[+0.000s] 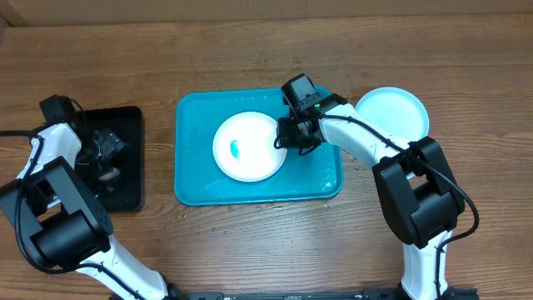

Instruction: Clean dirty plates on tray and stack at the side

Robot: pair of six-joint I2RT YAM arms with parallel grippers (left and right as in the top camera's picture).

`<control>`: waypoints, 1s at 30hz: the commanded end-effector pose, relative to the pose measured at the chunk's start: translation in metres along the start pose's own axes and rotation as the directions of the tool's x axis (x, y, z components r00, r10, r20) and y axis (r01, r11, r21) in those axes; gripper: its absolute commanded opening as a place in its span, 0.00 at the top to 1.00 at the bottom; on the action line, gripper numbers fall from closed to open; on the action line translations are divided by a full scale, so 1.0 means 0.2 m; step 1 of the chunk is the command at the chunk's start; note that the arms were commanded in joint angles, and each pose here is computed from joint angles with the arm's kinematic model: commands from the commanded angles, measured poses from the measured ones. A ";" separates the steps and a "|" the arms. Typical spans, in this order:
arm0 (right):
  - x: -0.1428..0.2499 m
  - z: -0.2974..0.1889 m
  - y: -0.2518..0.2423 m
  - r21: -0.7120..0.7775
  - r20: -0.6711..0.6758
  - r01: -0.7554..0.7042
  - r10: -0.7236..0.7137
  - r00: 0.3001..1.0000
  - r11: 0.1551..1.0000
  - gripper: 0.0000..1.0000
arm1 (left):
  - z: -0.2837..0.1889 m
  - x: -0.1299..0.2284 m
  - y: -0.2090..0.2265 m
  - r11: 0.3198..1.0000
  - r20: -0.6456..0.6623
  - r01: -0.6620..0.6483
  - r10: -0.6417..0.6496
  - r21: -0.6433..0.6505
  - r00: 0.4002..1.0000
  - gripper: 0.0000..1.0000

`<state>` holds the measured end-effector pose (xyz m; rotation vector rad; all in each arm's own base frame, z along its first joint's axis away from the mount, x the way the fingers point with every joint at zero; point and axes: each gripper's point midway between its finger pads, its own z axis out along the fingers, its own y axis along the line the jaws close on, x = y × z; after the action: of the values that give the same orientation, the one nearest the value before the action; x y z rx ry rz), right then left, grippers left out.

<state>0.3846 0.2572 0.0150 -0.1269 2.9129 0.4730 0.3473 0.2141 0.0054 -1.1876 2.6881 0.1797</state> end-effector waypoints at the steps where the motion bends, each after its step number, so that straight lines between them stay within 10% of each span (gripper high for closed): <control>1: 0.00 -0.01 0.00 0.004 0.003 0.006 -0.006 1.000 1.000 0.78 | 0.03 0.00 0.00 1.000 -0.002 -0.009 0.009 -0.006 1.000 0.12; 4: 0.00 -0.01 0.00 0.003 0.003 0.006 -0.006 1.000 1.000 0.79 | 0.02 -0.01 0.00 1.000 0.006 -0.007 0.007 -0.008 1.000 0.44; 6: 0.00 -0.01 0.00 0.003 0.004 0.006 -0.006 1.000 1.000 0.80 | 0.01 -0.03 -0.01 1.000 0.011 -0.008 0.009 -0.006 1.000 0.82; 8: 0.00 -0.01 0.00 0.002 0.007 0.007 -0.007 1.000 1.000 0.80 | -0.01 -0.05 -0.01 1.000 0.012 -0.024 0.024 -0.006 1.000 0.93; 22: -0.04 -0.01 0.00 0.002 0.039 0.012 -0.012 0.999 1.000 0.80 | -0.31 -0.07 -0.24 0.972 -0.101 -0.030 0.055 0.234 0.993 0.96; 27: -0.04 -0.01 0.01 0.001 0.038 0.014 -0.014 0.999 1.000 0.76 | -0.45 0.07 -0.52 0.818 -0.135 -0.126 0.241 0.562 0.961 0.96; 30: -0.03 0.00 0.02 -0.003 0.041 0.021 -0.021 0.999 1.000 0.91 | -0.53 0.14 -0.64 0.729 -0.121 -0.162 0.319 0.665 0.940 0.96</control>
<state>0.3915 0.2600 0.0173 -0.1394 2.8778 0.4779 0.3878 0.1380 0.0749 -0.9330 2.7708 -0.5024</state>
